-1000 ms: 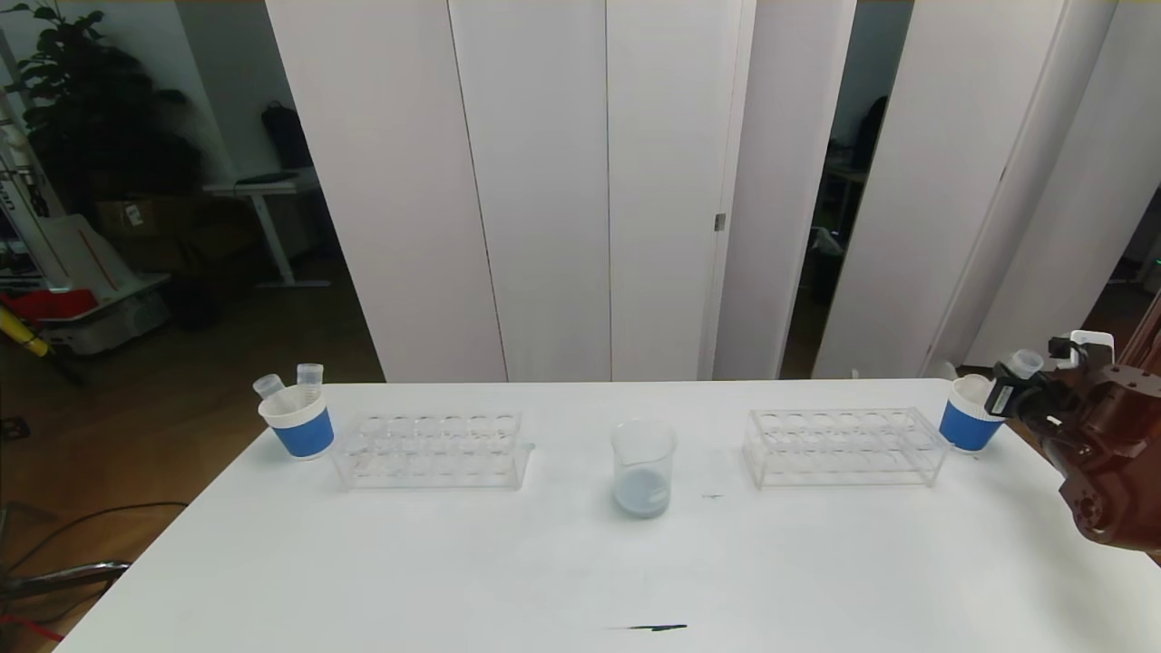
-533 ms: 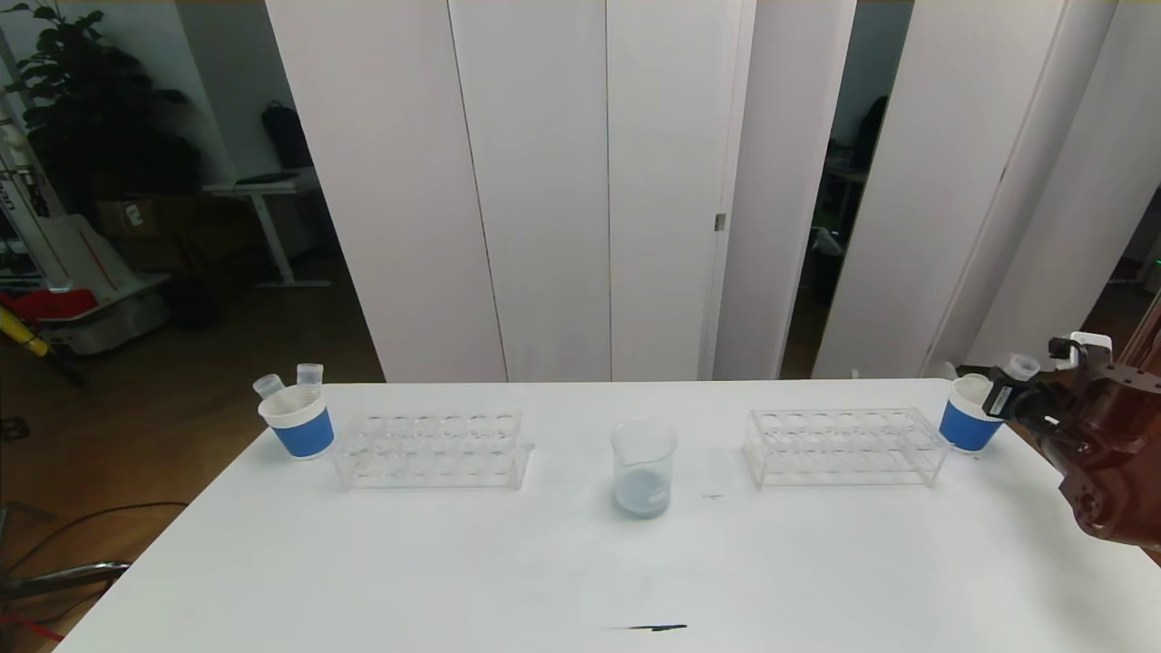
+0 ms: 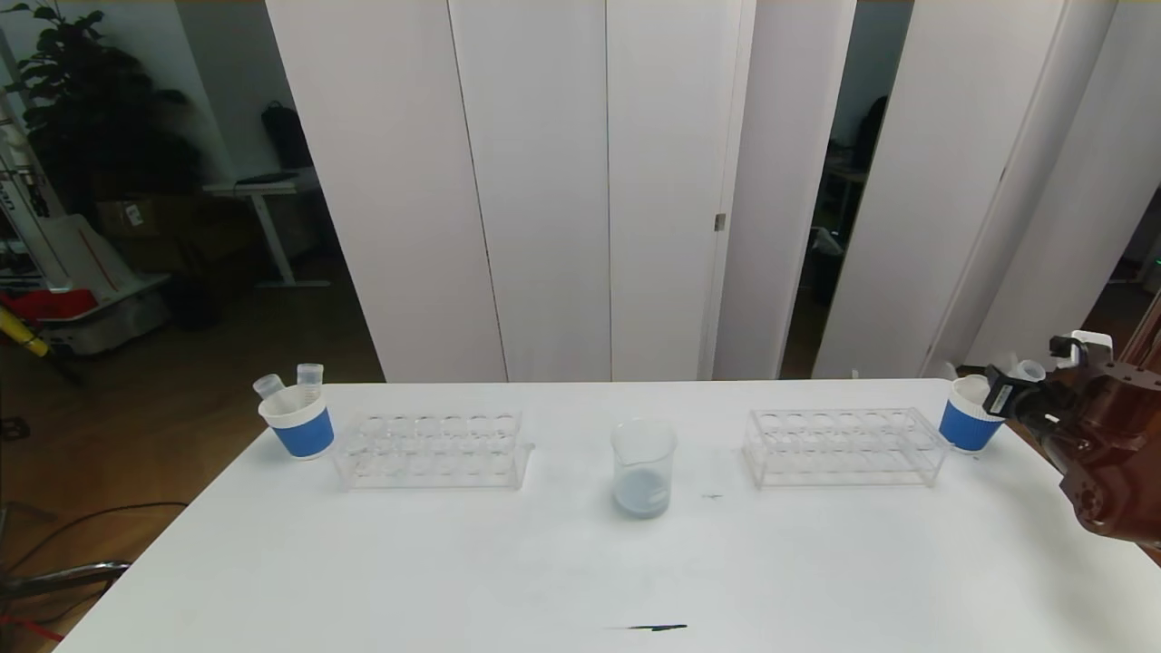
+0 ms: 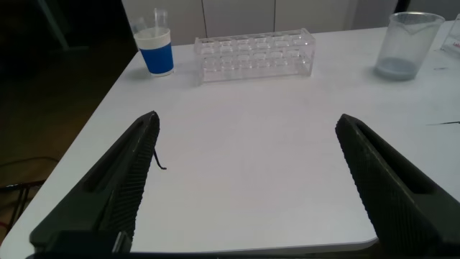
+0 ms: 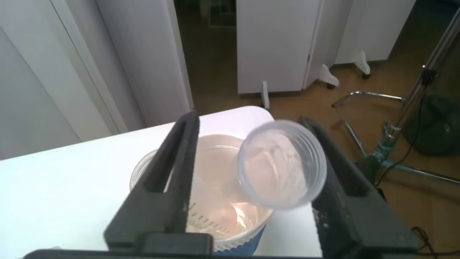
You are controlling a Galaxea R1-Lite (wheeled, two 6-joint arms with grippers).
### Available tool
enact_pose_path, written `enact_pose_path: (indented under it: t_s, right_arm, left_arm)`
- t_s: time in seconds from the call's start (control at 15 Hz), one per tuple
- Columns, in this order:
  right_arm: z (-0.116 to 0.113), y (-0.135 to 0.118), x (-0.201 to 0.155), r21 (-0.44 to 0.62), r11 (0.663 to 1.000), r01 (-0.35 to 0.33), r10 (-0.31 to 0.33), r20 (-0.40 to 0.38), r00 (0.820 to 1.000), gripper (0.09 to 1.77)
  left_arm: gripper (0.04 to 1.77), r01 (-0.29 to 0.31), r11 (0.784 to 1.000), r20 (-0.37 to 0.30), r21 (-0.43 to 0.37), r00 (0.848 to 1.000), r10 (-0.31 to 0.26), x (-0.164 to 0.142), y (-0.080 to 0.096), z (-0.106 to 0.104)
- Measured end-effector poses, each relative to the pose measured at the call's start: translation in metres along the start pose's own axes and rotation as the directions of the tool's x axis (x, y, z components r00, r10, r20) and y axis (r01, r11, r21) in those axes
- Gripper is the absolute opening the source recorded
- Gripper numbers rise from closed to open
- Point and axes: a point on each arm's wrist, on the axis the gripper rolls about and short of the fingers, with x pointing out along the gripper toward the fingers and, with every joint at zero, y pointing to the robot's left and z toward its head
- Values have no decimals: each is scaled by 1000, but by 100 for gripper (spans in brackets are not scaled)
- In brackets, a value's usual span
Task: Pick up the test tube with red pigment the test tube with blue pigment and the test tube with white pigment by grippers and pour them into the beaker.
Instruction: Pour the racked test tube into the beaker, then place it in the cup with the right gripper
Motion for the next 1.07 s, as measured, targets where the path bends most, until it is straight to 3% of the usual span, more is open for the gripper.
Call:
enact_pose_path:
  t_s: [0.13, 0.2, 0.67, 1.07]
  right_arm:
    - [0, 0, 0, -1, 1000, 1, -1, -1, 1000, 159]
    - [1, 0, 0, 0, 1000, 1, -1, 2, 1000, 173]
    - [25, -3, -8, -2, 1000, 9, -9, 35, 999, 175]
    - [85, -5, -35, -8, 1000, 19, -18, 113, 993, 175]
  left_arm:
    - [175, 0, 1000, 0, 0, 1000, 0, 0, 0, 0]
    - [175, 0, 1000, 0, 0, 1000, 0, 0, 0, 0]
    - [175, 0, 1000, 0, 0, 1000, 0, 0, 0, 0]
    - [175, 0, 1000, 0, 0, 1000, 0, 0, 0, 0]
